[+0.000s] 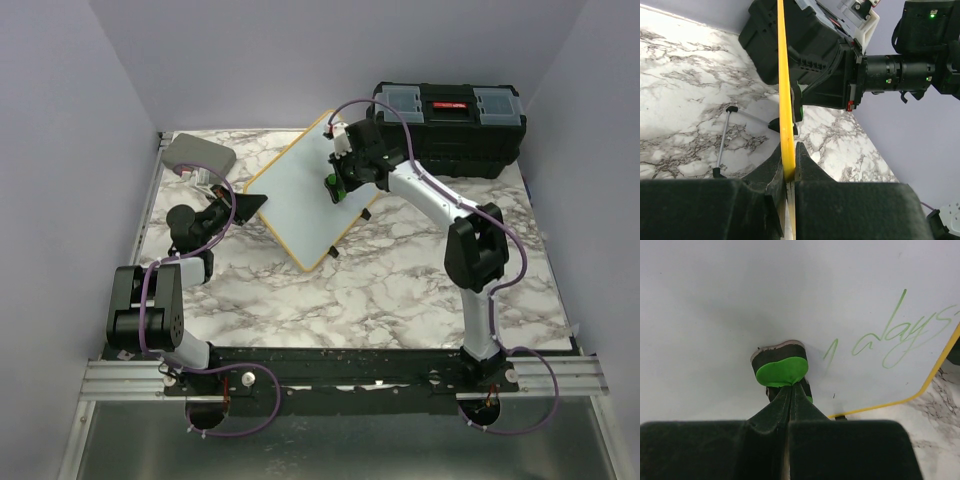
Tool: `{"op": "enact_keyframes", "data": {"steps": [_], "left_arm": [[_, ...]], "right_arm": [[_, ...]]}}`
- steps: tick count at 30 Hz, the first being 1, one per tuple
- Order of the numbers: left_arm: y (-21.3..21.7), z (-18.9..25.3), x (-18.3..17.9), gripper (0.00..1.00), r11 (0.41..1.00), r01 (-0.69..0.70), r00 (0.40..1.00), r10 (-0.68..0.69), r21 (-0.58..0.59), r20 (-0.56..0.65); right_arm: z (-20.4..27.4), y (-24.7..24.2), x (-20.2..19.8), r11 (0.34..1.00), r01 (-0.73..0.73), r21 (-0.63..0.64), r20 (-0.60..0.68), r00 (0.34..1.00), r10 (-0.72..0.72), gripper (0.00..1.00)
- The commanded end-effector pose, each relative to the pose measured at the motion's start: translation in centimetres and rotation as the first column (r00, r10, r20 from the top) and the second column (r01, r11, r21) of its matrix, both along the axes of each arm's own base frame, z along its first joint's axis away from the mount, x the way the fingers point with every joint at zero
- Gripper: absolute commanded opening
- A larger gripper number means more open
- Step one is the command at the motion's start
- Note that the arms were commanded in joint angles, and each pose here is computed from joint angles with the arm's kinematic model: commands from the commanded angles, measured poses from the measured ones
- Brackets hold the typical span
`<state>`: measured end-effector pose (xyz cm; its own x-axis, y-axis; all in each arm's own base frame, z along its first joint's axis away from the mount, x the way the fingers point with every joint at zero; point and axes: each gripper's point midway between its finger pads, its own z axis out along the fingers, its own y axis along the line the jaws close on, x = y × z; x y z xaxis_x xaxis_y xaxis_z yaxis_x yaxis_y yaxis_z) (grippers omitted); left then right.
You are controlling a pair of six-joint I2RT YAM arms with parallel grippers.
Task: Erase the whiteboard
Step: Erase the whiteboard at the whiteboard stand.
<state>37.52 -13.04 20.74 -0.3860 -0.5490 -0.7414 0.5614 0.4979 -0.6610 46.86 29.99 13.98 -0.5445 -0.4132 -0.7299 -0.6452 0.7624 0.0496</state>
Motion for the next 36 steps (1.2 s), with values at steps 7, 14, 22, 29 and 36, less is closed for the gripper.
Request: {"op": "enact_keyframes", "data": {"steps": [7, 14, 22, 29, 36], "left_arm": [[-2.0, 0.4, -2.0, 0.00, 0.990, 0.135, 0.990, -0.136, 0.028, 0.024], [-2.1, 0.4, -1.9, 0.00, 0.990, 0.136, 0.990, -0.137, 0.026, 0.025], [-2.1, 0.3, -2.0, 0.00, 0.990, 0.137, 0.990, -0.138, 0.027, 0.022], [-2.2, 0.3, -2.1, 0.00, 0.989, 0.144, 0.989, -0.145, 0.028, 0.023], [-2.2, 0.5, -2.0, 0.00, 0.989, 0.145, 0.989, -0.146, 0.025, 0.025]], "right_arm": [[-0.7, -3.6, 3.4, 0.968, 0.211, -0.137, 0.164, 0.968, -0.188, 0.01], [-2.3, -1.6, 0.1, 0.995, 0.008, -0.097, 0.060, 0.998, -0.002, 0.01], [-2.3, 2.9, -4.4, 0.961, -0.254, 0.106, -0.103, 0.959, 0.265, 0.01], [-0.2, 1.1, 0.1, 0.999, -0.033, 0.031, 0.026, 0.999, 0.033, 0.01], [-0.3, -2.1, 2.4, 0.991, 0.122, -0.052, 0.117, 0.986, -0.115, 0.01]]}}
